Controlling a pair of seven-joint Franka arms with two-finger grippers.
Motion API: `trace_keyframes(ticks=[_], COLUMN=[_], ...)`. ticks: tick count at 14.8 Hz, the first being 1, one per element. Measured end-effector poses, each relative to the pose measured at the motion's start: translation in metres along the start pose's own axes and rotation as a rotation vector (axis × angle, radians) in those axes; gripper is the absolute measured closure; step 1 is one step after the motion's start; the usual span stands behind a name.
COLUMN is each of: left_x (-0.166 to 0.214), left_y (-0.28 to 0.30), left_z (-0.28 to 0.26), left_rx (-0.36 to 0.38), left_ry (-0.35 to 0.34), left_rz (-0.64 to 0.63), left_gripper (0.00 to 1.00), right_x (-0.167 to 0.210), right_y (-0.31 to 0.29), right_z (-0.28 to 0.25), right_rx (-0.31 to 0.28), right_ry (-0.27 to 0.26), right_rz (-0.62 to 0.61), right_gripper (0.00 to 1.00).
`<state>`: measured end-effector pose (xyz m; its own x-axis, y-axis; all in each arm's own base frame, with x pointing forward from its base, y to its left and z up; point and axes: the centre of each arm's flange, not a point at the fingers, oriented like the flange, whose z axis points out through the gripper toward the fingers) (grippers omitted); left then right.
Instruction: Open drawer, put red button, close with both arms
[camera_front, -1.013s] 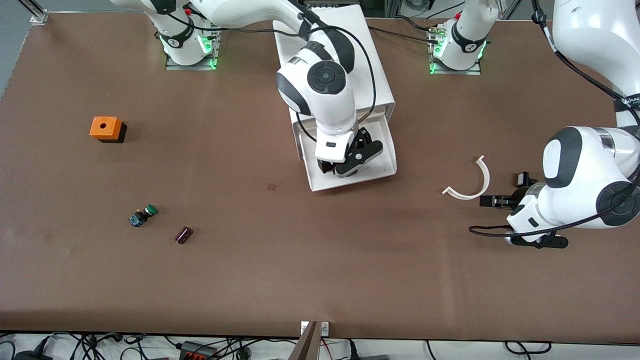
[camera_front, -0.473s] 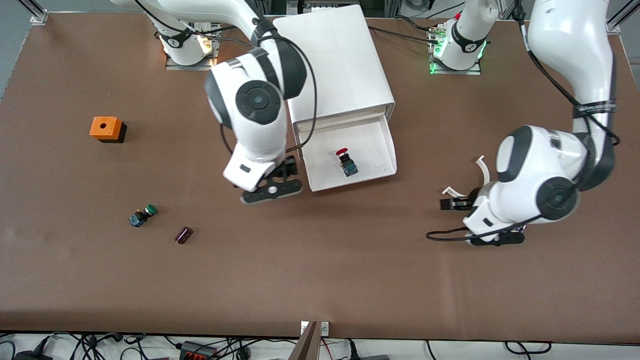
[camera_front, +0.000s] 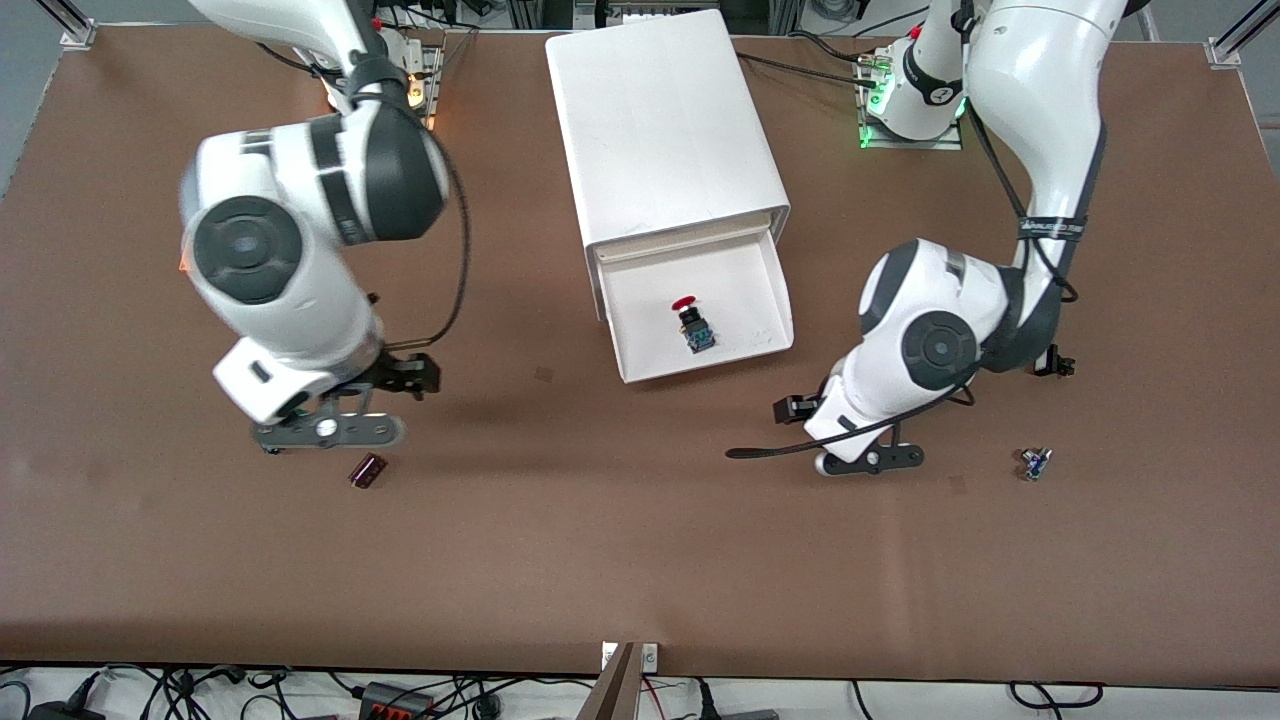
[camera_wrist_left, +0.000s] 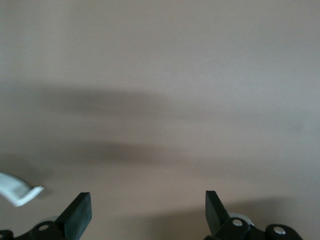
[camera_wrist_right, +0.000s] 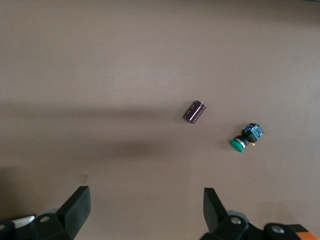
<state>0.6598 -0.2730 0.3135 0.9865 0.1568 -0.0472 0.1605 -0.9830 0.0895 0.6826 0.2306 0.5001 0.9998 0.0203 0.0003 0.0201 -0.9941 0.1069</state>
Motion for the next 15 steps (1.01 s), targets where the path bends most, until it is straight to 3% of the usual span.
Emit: trace_keyframes(ticks=[2, 6, 9, 13, 15], left_x=[-0.012, -0.033, -0.049, -0.085, -0.105], left_y=[0.023, 0.066, 0.083, 0.11, 0.121], left_z=[0.012, 0.039, 0.045, 0.054, 0.056], left_rx=[-0.023, -0.065, -0.062, -0.029, 0.008], left_ry=[0.035, 0.078, 0.068, 0.023, -0.015], left_rz=[-0.025, -0.062, -0.068, -0.065, -0.055], left_gripper=[0.0, 0.0, 0.0, 0.0, 0.0], right_x=[0.007, 0.02, 0.024, 0.013, 0.005], right_y=[0.035, 0.101, 0.13, 0.164, 0.189], right_z=[0.001, 0.01, 0.014, 0.007, -0.005], right_rx=[0.037, 0.053, 0.069, 0.165, 0.191], right_ry=[-0.024, -0.041, -0.05, -0.06, -0.028], right_rz=[-0.031, -0.062, -0.03, 0.007, 0.031], right_gripper=[0.0, 0.0, 0.0, 0.0, 0.0])
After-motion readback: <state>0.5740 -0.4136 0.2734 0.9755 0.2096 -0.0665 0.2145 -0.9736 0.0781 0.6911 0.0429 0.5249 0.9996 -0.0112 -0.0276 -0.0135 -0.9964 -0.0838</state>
